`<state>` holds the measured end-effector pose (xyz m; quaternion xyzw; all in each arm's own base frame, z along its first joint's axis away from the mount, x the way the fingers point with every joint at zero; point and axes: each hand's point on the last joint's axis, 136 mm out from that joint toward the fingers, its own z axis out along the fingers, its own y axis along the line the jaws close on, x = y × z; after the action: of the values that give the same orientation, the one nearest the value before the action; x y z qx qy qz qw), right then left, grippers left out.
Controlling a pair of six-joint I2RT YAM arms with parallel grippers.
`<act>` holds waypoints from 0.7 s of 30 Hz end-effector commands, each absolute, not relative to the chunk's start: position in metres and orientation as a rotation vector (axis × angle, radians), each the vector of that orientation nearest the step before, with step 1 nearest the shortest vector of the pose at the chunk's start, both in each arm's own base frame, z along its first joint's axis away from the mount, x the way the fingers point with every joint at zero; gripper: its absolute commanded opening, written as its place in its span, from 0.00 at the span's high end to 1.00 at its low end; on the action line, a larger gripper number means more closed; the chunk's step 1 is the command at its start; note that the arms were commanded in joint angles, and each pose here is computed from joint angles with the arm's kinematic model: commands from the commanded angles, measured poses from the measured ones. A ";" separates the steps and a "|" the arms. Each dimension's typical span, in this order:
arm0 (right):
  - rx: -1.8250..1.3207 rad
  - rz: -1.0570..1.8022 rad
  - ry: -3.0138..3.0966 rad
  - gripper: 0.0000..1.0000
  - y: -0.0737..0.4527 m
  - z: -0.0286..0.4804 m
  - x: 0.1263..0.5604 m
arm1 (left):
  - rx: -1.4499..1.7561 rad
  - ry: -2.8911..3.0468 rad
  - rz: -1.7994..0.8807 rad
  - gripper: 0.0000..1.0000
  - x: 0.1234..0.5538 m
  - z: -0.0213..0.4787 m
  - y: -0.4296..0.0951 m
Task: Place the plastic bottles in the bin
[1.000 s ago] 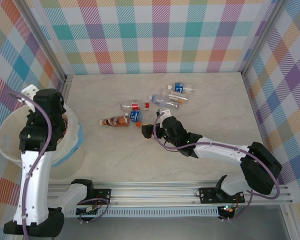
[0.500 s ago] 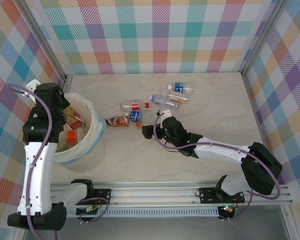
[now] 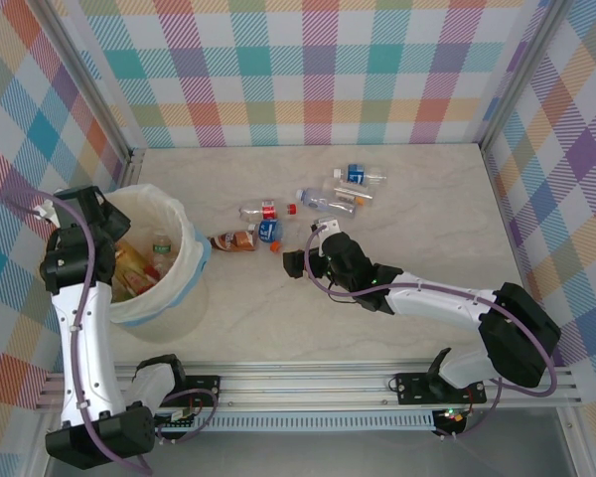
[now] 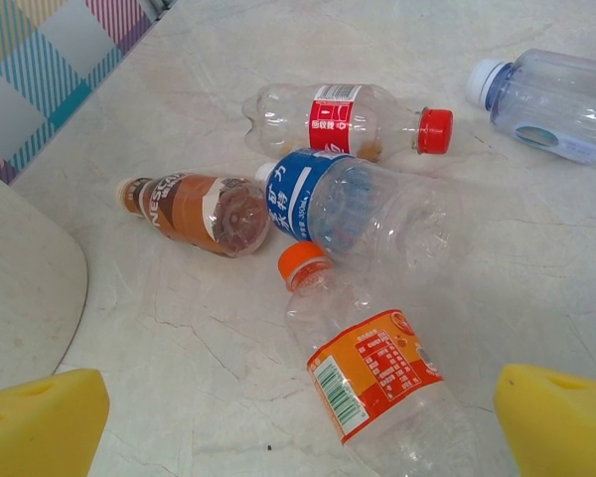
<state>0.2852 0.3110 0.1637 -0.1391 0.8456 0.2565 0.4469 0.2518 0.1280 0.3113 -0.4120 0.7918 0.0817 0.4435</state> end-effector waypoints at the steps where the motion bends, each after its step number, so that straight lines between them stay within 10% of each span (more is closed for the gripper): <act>1: -0.358 0.669 2.077 0.00 0.315 0.178 0.287 | -1.048 1.952 0.143 0.00 0.251 0.312 0.135; 21: -0.741 0.273 2.550 0.00 0.291 0.053 0.305 | -1.075 1.895 0.065 0.00 0.246 0.331 0.148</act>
<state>0.3076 0.2961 0.0624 -0.2386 0.9269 0.1213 0.2629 0.2451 0.1553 0.3071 -0.4576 0.7754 0.0476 0.4326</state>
